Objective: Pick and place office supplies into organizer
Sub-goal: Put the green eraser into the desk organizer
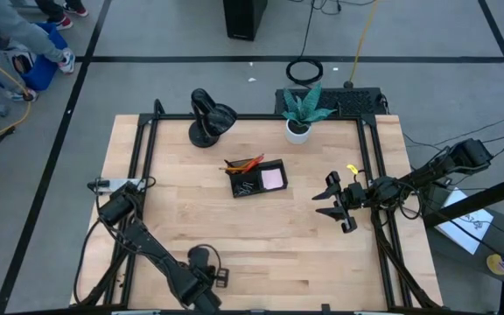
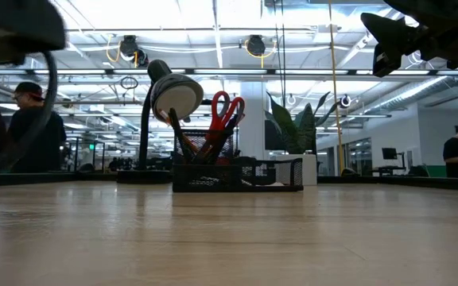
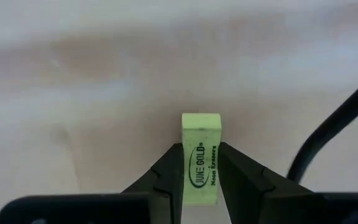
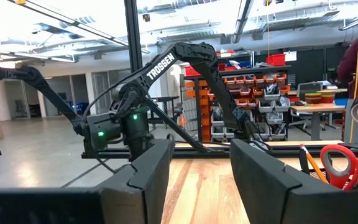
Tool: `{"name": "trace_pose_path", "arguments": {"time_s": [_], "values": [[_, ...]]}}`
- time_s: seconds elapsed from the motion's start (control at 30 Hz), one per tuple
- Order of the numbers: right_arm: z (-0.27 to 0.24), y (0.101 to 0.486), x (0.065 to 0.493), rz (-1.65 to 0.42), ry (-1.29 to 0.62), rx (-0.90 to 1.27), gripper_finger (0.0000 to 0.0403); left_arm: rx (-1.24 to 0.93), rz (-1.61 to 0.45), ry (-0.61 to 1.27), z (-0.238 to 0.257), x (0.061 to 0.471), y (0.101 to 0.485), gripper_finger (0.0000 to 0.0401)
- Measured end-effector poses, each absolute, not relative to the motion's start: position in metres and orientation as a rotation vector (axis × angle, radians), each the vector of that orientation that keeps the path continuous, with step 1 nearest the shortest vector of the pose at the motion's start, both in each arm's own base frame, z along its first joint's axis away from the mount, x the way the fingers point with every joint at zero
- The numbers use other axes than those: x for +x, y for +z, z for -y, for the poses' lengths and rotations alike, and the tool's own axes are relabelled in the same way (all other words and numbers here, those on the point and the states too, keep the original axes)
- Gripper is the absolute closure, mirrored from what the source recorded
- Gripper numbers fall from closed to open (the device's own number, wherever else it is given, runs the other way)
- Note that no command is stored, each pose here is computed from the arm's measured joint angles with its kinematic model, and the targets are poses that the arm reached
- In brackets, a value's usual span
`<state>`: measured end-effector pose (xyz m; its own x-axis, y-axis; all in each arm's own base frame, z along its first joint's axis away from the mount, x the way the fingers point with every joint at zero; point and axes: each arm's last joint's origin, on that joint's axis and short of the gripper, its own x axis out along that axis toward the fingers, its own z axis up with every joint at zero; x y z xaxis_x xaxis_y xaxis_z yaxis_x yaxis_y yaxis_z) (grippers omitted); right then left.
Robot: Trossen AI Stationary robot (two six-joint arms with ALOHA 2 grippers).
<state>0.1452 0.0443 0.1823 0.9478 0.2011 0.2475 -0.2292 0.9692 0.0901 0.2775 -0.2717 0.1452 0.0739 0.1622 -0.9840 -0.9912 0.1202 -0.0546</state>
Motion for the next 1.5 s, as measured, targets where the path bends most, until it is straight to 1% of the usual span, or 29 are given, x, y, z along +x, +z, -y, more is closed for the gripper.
{"name": "trace_pose_path", "arguments": {"time_s": [0.17,0.53,0.77,0.93,1.5], "values": [[-0.044,0.182,0.145,0.239,0.219,0.118,0.0243,-1.008,-0.996,1.138,0.266,0.278,0.154,0.0311],[-0.044,0.182,0.145,0.239,0.219,0.118,0.0243,-0.951,-0.955,1.112,0.248,0.289,0.168,0.0311],[-0.044,0.182,0.145,0.239,0.219,0.118,0.0243,-0.891,-0.875,1.096,0.229,0.297,0.182,0.0311],[-0.044,0.182,0.145,0.239,0.219,0.118,0.0243,-0.868,-0.853,1.071,0.21,0.307,0.197,0.0311],[-0.044,0.182,0.145,0.24,0.219,0.118,0.0243,-0.821,-0.913,0.992,0.121,0.34,0.239,0.0311]]}}
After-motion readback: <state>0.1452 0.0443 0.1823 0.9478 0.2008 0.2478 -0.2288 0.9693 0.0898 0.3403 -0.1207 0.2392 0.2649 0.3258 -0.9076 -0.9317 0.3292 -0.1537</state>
